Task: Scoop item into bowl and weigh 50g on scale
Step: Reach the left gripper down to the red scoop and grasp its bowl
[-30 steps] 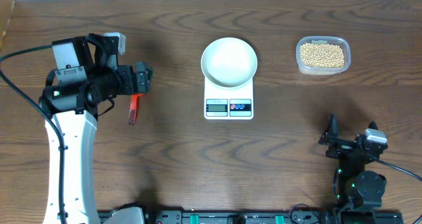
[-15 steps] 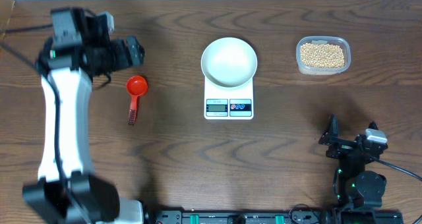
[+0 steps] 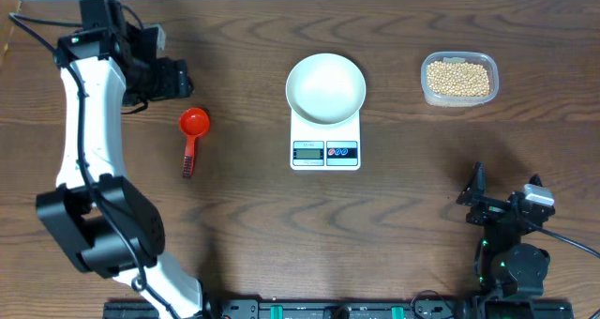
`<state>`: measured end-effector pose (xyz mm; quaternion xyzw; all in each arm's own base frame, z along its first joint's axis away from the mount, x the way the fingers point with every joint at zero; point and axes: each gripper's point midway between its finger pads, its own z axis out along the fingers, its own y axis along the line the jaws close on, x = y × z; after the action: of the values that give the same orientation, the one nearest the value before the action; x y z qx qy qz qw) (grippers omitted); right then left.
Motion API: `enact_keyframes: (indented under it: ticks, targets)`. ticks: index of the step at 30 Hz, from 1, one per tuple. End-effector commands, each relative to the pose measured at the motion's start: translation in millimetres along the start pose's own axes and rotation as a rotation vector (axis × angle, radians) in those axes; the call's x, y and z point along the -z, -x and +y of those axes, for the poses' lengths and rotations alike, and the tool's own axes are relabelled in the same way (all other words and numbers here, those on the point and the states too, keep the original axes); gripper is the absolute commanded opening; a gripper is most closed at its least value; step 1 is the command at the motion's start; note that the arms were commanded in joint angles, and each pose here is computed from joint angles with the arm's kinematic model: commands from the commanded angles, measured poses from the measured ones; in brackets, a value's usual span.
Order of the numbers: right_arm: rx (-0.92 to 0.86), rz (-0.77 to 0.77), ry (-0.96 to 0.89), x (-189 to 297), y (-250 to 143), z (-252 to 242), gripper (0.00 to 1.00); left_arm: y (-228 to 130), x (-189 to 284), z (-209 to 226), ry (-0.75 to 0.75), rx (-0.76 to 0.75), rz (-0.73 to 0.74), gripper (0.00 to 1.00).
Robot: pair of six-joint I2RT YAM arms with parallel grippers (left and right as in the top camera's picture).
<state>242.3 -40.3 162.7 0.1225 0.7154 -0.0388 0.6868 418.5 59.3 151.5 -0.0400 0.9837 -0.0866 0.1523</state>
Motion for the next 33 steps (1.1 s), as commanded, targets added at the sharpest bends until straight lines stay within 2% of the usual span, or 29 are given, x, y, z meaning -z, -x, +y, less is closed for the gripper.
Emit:
enact_keyframes:
  ticks: [1, 6, 16, 21, 33]
  targets:
    - [0.010, -0.002, -0.014, 0, 0, -2, 0.99, -11, -24, 14, 0.006, -0.074, 0.082, 0.81]
    - [0.010, 0.000, 0.007, 0, -1, 1, 0.99, -24, -55, 19, -0.013, -0.109, 0.165, 0.70]
    - [0.010, 0.000, 0.007, 0, -1, 1, 0.99, -43, -99, 35, 0.005, -0.116, 0.280, 0.59]
    - [0.010, 0.001, 0.006, 0, -1, 1, 0.99, -41, -110, 36, 0.003, -0.121, 0.280, 0.57]
    - [0.010, 0.003, 0.007, 0, -2, 1, 0.99, -46, -130, 39, 0.009, -0.123, 0.256, 0.45]
